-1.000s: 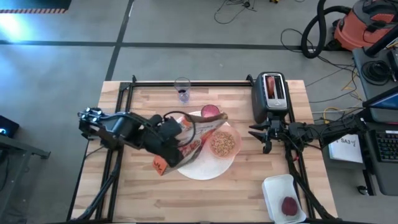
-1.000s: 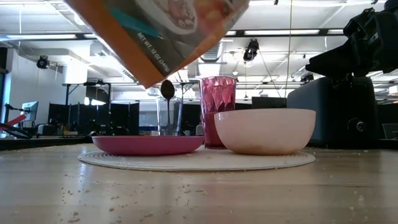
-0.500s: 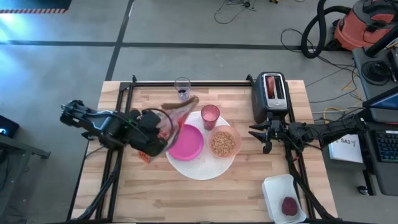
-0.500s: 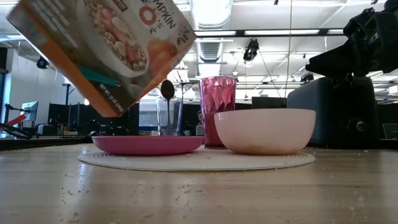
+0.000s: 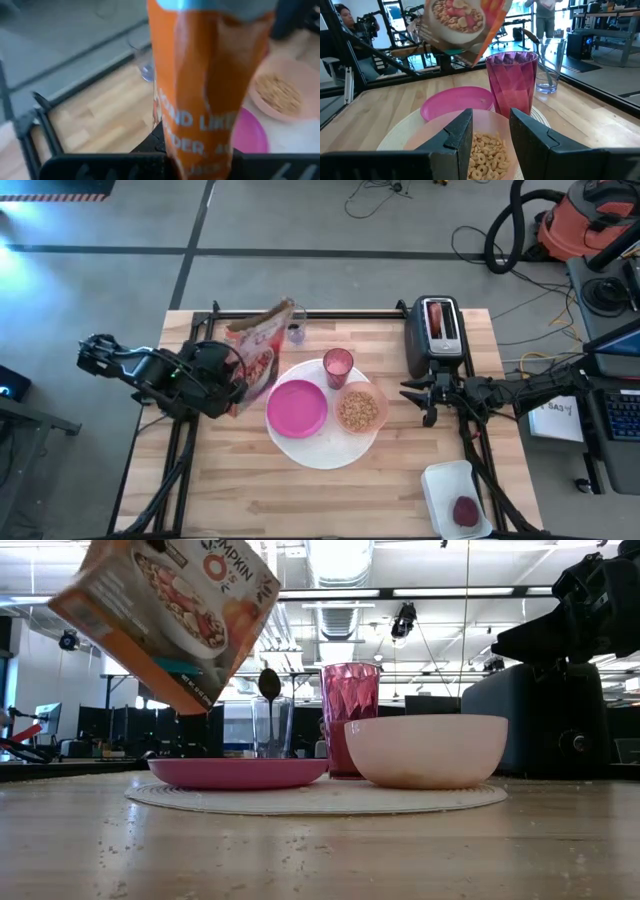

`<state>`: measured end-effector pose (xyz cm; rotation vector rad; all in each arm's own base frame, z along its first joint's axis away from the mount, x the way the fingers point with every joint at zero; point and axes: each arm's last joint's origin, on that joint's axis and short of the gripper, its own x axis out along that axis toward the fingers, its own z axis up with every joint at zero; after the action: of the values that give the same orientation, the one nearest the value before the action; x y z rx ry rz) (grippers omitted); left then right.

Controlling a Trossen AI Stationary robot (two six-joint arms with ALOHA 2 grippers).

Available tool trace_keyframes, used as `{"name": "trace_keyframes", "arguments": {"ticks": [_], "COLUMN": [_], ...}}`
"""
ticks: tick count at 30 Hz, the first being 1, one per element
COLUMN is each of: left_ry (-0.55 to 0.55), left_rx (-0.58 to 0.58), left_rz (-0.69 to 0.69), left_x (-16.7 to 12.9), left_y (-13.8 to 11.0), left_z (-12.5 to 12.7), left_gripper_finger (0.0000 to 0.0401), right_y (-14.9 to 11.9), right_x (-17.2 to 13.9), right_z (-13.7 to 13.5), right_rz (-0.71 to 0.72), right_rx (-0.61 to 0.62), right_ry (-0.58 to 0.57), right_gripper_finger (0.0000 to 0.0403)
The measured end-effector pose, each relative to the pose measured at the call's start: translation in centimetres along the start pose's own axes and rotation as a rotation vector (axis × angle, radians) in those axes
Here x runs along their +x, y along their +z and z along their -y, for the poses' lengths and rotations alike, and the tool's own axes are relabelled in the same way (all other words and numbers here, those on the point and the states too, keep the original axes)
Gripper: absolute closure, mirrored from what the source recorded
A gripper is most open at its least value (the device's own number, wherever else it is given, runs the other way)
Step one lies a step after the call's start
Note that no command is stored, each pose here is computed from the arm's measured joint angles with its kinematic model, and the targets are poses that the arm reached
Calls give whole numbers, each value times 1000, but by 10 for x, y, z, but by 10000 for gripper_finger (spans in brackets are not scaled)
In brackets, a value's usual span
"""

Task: Arrange a breakfast setting
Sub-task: Pour the cereal from the cereal box into the orange bowl

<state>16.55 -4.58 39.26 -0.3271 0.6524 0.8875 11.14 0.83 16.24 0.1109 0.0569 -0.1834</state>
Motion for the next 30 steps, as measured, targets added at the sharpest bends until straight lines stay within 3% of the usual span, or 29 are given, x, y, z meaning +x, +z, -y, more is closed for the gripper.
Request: {"name": "trace_keyframes", "arguments": {"ticks": [12, 22, 30], "left_ry": [205, 415, 559], "left_rx": [-103, -238, -244], "left_rz": [247, 307, 395], "left_x": [35, 90, 129], "left_y": [-40, -84, -108], "left_z": [-40, -50, -54], "left_gripper_finger": [401, 401, 401], "right_y": [0, 0, 0], "right_x": [0, 0, 0], "right_z": [0, 0, 0], "right_rz": [0, 0, -1], "right_rx": [0, 0, 0], "right_ry": [0, 0, 0], "right_gripper_finger": [284, 284, 284]}}
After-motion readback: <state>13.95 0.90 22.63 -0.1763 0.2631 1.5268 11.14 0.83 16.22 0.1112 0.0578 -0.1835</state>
